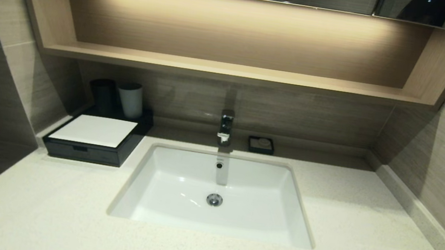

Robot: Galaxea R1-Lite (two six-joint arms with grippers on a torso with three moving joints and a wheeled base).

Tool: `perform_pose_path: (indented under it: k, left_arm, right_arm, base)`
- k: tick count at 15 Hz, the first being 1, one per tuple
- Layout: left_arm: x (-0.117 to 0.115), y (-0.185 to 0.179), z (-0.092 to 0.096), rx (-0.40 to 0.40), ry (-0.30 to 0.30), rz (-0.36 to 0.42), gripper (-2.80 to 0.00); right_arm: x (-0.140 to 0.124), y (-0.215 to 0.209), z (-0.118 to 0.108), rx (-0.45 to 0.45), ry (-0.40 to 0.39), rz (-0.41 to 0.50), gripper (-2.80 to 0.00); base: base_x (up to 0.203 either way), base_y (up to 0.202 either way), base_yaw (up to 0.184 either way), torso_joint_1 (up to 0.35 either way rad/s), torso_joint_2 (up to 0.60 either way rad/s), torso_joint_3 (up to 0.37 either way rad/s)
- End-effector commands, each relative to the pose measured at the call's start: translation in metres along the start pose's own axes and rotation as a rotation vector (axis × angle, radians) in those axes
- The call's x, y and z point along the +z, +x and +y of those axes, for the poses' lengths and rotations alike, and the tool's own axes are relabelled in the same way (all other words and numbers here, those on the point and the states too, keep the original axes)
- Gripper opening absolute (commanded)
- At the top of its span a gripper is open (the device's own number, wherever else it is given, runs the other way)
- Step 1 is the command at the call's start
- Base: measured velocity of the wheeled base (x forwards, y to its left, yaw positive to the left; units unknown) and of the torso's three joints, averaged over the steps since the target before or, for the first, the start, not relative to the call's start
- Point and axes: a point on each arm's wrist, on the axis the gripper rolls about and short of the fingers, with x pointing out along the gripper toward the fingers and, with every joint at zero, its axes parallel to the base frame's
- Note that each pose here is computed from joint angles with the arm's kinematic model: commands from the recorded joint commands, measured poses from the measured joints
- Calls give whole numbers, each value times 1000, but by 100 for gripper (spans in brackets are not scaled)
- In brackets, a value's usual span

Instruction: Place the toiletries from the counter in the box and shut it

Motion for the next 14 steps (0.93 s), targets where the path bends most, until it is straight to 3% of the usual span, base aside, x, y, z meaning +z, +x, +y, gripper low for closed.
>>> perform_pose_path:
  k: [1,14]
  left_arm:
    - [0,0,0,1,0,1,-280]
    - [0,0,0,1,0,1,-280]
  right_arm:
    - [0,0,0,0,0,1,-280]
    - [0,0,0,-2,1,1,-280]
  base:
    - [0,0,0,0,0,0]
    - [0,0,0,0,0,0]
